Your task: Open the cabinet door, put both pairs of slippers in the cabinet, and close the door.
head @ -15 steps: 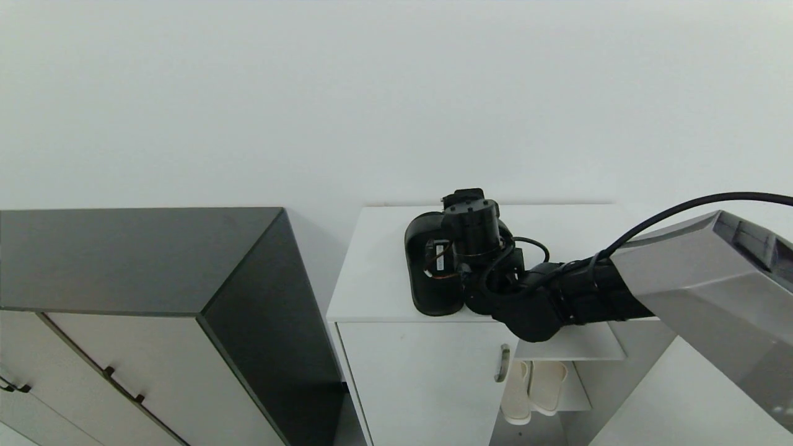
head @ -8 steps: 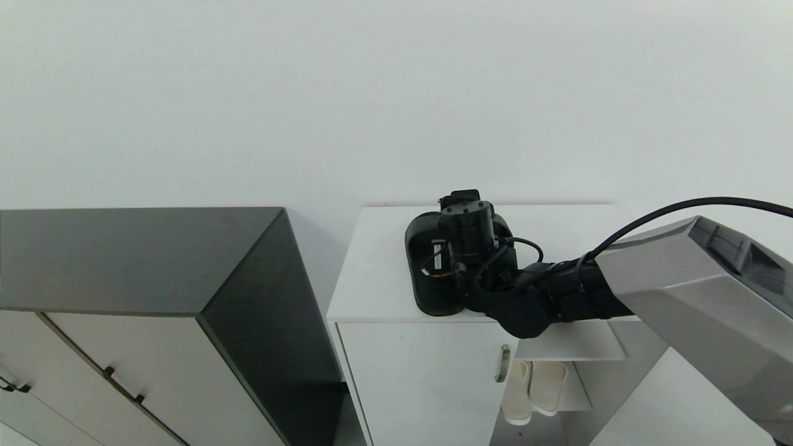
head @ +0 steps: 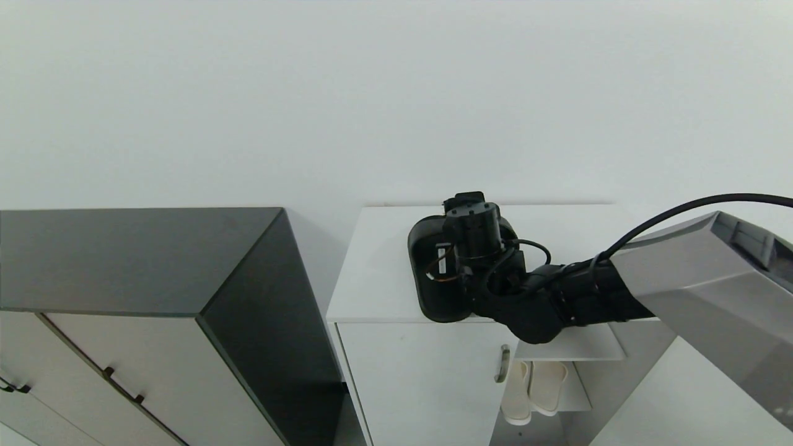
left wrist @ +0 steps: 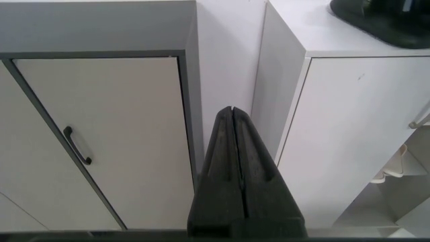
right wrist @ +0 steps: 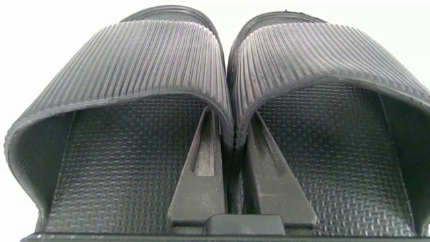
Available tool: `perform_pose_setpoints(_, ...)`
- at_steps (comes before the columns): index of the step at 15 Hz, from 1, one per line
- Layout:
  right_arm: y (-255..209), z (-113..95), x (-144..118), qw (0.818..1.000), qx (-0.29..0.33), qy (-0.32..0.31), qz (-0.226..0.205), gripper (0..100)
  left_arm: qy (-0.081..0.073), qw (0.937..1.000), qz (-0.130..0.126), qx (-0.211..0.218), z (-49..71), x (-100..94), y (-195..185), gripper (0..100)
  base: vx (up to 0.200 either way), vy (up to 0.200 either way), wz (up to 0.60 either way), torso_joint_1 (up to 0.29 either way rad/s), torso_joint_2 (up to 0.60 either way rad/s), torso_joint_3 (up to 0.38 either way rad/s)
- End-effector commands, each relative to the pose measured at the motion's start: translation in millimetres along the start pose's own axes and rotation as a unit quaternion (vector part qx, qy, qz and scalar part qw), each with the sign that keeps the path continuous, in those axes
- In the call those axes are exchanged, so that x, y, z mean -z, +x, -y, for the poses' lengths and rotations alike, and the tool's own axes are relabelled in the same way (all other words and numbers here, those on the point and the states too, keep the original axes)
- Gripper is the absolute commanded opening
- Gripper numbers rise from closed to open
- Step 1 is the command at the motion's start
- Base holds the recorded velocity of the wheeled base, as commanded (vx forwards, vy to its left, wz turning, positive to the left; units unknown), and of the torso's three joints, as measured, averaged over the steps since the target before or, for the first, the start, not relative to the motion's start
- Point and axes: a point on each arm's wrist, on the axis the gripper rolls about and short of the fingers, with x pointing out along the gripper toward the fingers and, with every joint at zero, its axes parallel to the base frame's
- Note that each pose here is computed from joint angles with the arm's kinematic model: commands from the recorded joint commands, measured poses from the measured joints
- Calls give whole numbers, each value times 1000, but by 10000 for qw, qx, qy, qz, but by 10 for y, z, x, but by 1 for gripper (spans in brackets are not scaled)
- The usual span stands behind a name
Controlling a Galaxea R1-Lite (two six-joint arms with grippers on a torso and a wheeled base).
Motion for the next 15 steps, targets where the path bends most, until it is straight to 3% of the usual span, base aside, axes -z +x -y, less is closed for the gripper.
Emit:
perform_pose_setpoints(1, -283, 93, -76, 9999, -151, -46, -51, 0, -1, 10000, 0, -5, 0, 0, 0, 0, 0, 0, 0, 0, 0, 0)
perform_pose_setpoints(8, -1323, 463, -8, 9899, -1334, -317, -352, 0, -1, 10000, 0, -5, 0, 0, 0, 0, 0, 0, 0, 0, 0, 0)
perform_pose_setpoints(15, -1414, 447, 93, 9879, -1464, -266, -436, 0, -1, 10000, 8, 2, 0, -4, -1, 0, 0, 0, 0, 0, 0, 0)
